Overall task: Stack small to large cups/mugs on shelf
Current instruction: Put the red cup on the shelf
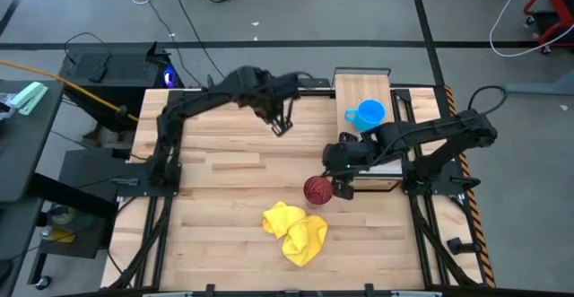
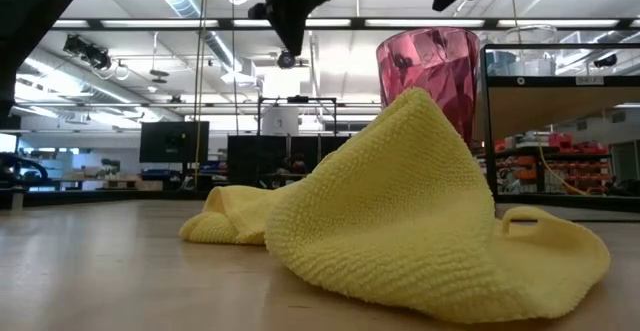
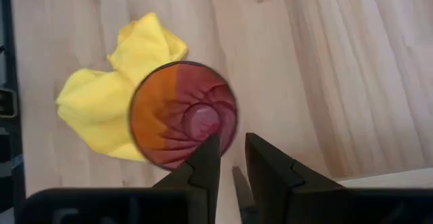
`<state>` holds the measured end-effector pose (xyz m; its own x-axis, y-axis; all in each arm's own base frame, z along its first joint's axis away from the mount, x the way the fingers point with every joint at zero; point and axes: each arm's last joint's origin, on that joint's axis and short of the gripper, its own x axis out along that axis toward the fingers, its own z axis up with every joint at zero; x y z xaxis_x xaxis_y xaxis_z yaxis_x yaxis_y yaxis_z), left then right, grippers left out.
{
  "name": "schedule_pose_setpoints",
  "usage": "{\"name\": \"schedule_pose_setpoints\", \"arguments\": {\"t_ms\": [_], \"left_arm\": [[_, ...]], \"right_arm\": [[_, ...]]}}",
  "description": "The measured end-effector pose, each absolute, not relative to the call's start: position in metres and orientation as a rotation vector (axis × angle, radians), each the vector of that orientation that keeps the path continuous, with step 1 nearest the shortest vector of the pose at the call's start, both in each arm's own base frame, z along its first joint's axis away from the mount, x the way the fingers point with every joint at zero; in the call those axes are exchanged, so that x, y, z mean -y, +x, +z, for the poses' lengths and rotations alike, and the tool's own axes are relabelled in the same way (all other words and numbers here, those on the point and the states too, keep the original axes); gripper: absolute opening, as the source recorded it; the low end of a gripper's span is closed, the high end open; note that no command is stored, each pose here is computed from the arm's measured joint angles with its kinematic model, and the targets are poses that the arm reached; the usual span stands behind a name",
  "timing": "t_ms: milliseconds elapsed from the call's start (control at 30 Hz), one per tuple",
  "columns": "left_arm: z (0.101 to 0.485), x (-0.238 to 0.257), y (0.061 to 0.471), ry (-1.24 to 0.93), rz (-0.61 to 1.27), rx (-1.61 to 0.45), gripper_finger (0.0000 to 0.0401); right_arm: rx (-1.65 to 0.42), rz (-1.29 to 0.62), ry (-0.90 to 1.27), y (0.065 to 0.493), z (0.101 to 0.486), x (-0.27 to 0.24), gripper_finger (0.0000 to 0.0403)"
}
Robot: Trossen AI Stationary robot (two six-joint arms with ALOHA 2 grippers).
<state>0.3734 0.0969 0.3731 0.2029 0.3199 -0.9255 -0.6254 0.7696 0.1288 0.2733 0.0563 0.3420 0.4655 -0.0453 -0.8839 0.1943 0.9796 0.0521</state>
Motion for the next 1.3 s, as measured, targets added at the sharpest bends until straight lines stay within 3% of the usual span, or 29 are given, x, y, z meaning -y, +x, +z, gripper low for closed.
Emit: {"name": "schedule_pose_setpoints", "arguments": {"t_ms": [233,467,867,1300], "left_arm": [[0.371,-0.146,0.357,-0.369,0.711,-1.214,0.0014],[0.342,-0.179,0.345,-0.493,0.654,-1.328,0.0028],[0.28,-0.195,0.349,-0.523,0.597,-1.398,0.0055],[0.274,-0.201,0.349,-0.532,0.598,-1.378,0.0054]], "right_arm": [[-1.112,-0.12,0.191,0.293,0.339,-0.046,0.0086],[-1.243,-0.101,0.139,0.31,0.324,-0.048,0.0102],[-1.35,-0.099,0.08,0.327,0.297,-0.05,0.0108],[-1.368,-0.167,0.044,0.33,0.291,-0.042,0.0107]]}}
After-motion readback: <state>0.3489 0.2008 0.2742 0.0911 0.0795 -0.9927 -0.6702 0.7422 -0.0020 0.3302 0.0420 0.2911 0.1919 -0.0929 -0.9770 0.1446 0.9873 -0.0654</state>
